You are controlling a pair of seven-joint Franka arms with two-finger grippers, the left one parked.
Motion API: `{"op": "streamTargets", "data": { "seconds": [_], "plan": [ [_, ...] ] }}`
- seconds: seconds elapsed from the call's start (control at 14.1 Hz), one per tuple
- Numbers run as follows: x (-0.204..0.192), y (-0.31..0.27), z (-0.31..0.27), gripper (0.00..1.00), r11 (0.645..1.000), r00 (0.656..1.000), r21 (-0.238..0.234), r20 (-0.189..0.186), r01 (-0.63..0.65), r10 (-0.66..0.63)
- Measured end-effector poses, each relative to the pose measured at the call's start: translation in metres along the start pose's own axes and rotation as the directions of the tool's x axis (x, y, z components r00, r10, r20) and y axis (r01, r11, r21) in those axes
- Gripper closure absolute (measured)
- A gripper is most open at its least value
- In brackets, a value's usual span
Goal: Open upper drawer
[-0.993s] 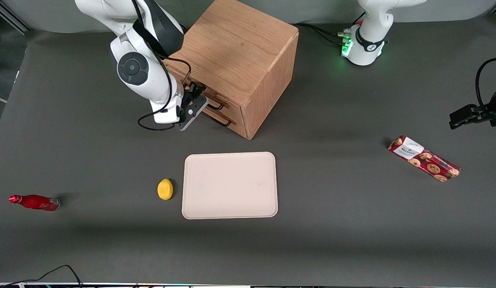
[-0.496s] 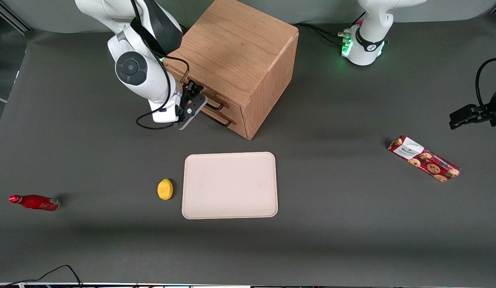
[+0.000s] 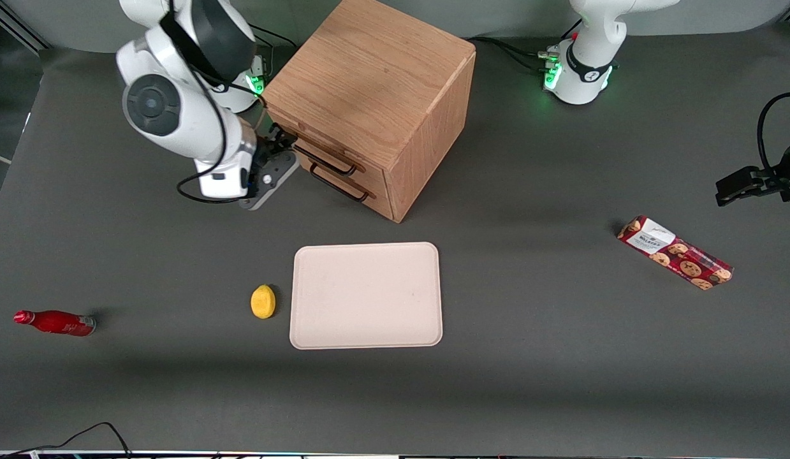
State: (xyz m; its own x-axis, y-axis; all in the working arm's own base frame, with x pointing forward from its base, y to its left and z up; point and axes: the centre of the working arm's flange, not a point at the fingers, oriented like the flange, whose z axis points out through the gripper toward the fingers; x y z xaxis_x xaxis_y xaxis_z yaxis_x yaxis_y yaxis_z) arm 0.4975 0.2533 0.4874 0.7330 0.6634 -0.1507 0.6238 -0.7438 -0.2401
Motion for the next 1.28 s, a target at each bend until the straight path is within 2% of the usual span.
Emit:
{"op": "streamTargets", "data": {
  "seconds": [0.14, 0.28, 0.43, 0.57, 0.78, 0.99, 1.28],
  "plan": [
    [-0.016, 0.014, -0.035, 0.00, 0.999, 0.999, -0.021, -0.032, -0.043, 0.042],
    [-0.053, 0.038, -0.080, 0.00, 0.991, 0.989, -0.050, -0.083, -0.127, 0.123],
    [-0.091, 0.065, -0.117, 0.00, 0.982, 0.978, -0.055, -0.117, -0.182, 0.175],
    [-0.109, 0.081, -0.133, 0.00, 0.978, 0.972, -0.051, -0.135, -0.203, 0.195],
    [-0.102, 0.081, -0.126, 0.00, 0.977, 0.971, -0.045, -0.127, -0.208, 0.201],
    [-0.066, 0.055, -0.095, 0.00, 0.975, 0.968, -0.053, -0.139, -0.217, 0.208],
    [-0.018, 0.007, -0.036, 0.00, 0.992, 0.991, -0.044, -0.080, -0.116, 0.112]
  ]
}}
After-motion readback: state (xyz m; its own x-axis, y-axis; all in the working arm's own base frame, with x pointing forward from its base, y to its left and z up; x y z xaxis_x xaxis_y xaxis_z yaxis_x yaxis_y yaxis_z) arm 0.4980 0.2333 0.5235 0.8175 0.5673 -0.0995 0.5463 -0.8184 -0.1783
